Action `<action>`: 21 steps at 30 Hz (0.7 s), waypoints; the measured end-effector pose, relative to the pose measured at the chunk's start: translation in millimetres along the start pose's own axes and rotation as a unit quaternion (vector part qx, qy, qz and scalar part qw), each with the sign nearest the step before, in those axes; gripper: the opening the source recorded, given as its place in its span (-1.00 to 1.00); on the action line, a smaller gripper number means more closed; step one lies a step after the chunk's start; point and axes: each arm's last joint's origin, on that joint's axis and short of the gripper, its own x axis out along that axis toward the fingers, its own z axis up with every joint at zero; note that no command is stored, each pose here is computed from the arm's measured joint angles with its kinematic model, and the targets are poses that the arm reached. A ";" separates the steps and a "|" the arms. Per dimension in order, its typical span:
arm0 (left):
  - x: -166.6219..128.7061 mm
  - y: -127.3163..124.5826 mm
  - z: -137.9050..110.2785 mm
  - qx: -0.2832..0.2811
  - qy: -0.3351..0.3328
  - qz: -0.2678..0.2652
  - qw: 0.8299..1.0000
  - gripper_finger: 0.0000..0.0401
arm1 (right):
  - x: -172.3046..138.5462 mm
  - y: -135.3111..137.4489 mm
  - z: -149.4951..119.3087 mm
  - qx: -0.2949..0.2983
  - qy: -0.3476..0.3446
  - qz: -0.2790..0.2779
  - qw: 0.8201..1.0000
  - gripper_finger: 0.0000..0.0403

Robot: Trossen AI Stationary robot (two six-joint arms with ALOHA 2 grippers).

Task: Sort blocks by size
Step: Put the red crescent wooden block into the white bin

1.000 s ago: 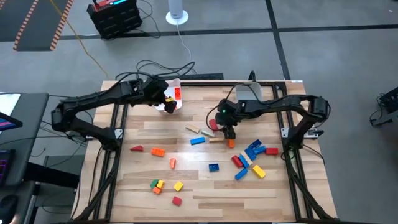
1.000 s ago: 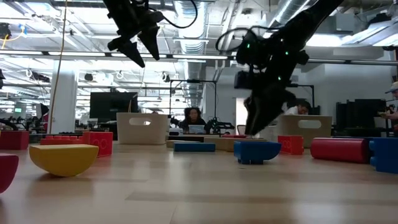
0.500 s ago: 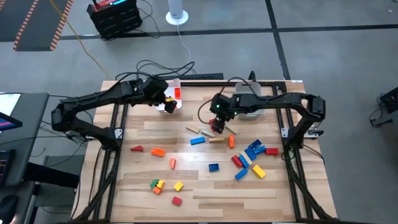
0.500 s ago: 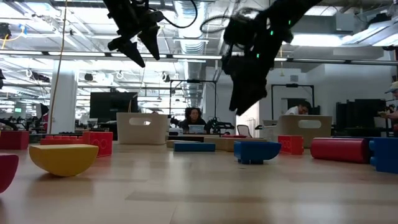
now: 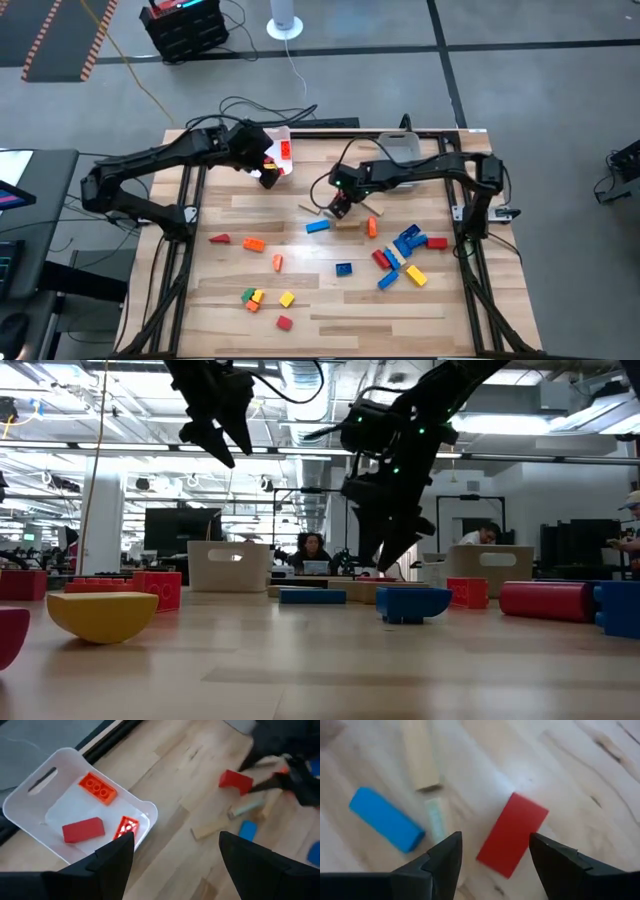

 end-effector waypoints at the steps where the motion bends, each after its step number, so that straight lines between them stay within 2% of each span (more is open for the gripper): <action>1: -0.7 0.0 0.1 0.005 0.000 -0.004 1.000 0.42 | 3.0 -0.8 1.1 0.006 0.004 -0.004 1.000 0.30; 6: -9.1 1.8 -1.9 0.035 -0.001 -0.019 0.999 0.42 | 13.5 -2.4 5.5 0.034 0.012 -0.029 0.999 0.30; 14: -22.0 5.4 -5.1 0.049 -0.009 -0.020 0.999 0.42 | 31.6 -5.7 -1.7 0.028 0.048 -0.054 0.997 0.30; 21: -23.7 6.0 -6.0 0.050 -0.008 -0.019 0.999 0.42 | 32.3 -8.4 -0.3 0.011 0.041 -0.067 0.997 0.22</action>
